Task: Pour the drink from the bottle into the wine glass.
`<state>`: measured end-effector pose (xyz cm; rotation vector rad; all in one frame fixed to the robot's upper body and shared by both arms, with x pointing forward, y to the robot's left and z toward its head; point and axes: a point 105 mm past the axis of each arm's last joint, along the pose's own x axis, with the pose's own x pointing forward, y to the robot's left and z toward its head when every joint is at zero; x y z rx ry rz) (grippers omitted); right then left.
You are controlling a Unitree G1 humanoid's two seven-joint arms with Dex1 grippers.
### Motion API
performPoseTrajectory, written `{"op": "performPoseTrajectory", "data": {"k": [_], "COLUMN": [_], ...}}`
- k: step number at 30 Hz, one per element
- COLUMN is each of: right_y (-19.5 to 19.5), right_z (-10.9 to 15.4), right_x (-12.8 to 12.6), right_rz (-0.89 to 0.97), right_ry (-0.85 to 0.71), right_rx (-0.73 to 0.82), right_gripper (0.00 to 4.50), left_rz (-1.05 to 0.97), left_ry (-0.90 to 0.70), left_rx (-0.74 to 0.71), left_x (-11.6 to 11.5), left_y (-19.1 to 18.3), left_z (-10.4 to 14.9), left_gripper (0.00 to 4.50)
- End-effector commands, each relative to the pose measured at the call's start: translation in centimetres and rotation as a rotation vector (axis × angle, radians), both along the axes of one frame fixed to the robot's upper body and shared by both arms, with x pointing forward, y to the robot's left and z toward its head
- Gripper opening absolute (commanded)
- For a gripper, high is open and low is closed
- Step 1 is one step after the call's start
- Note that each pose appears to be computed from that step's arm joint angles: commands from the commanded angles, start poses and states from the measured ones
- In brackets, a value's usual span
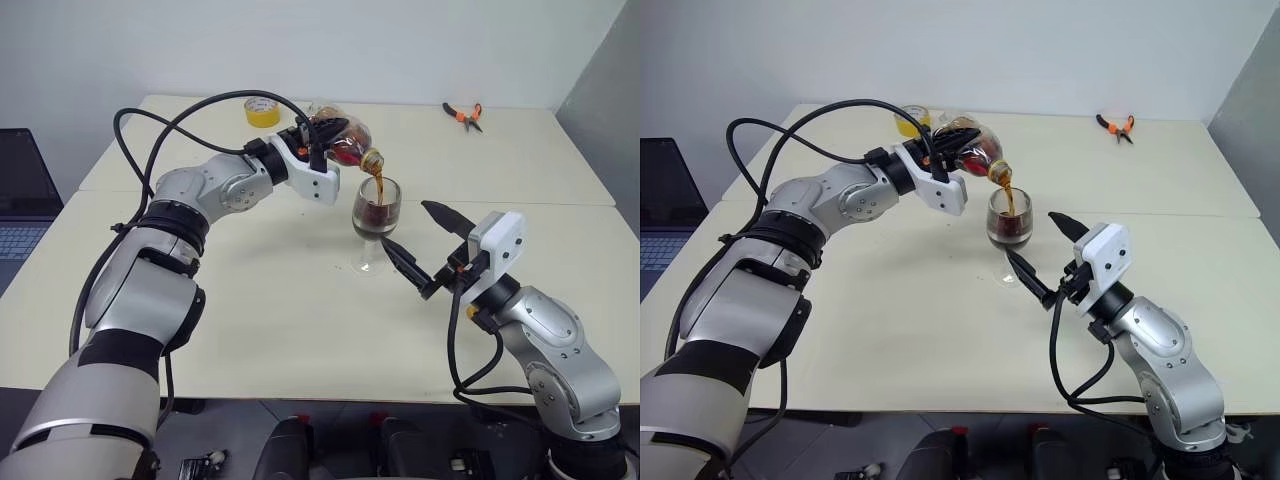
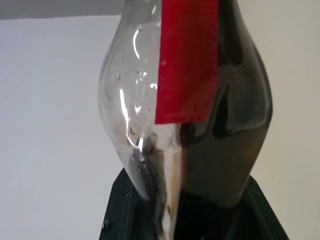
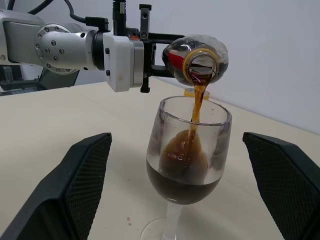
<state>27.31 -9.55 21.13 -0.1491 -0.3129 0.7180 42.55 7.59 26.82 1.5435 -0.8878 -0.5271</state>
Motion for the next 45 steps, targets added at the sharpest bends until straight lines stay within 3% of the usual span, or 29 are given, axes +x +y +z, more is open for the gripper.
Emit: {"op": "performPoseTrajectory", "data": {"k": [1,20,29,36,45], "right_y": [-0.1,0.1,0.5,1.3,2.9], "right_z": [1.0,1.1,1.4,1.5,1.3], "right_x": [-0.5,-0.5,-0.6,-1.3,-3.5], "right_rz": [0.008,0.014,0.030,0.081,0.255], "right_ry": [-0.048,-0.061,-0.075,-0.088,-0.042], "right_rx": [0.007,0.008,0.008,-0.030,-0.137], "right_gripper": [4.50,4.50,4.50,4.50,4.50], "left_rz": [-0.005,-0.042,-0.066,-0.060,0.094], "left_ry": [-0.067,0.009,0.115,0.251,0.582], "left_rx": [-0.036,-0.103,-0.248,-0.523,-1.086], "left_x": [-0.2,-0.7,-1.0,-0.7,0.3], "left_y": [0.1,-0.1,-0.1,1.1,6.8], "left_z": [2.4,1.6,1.3,2.4,-1.8], "left_gripper": [0.74,0.74,0.74,0.74,0.74]}}
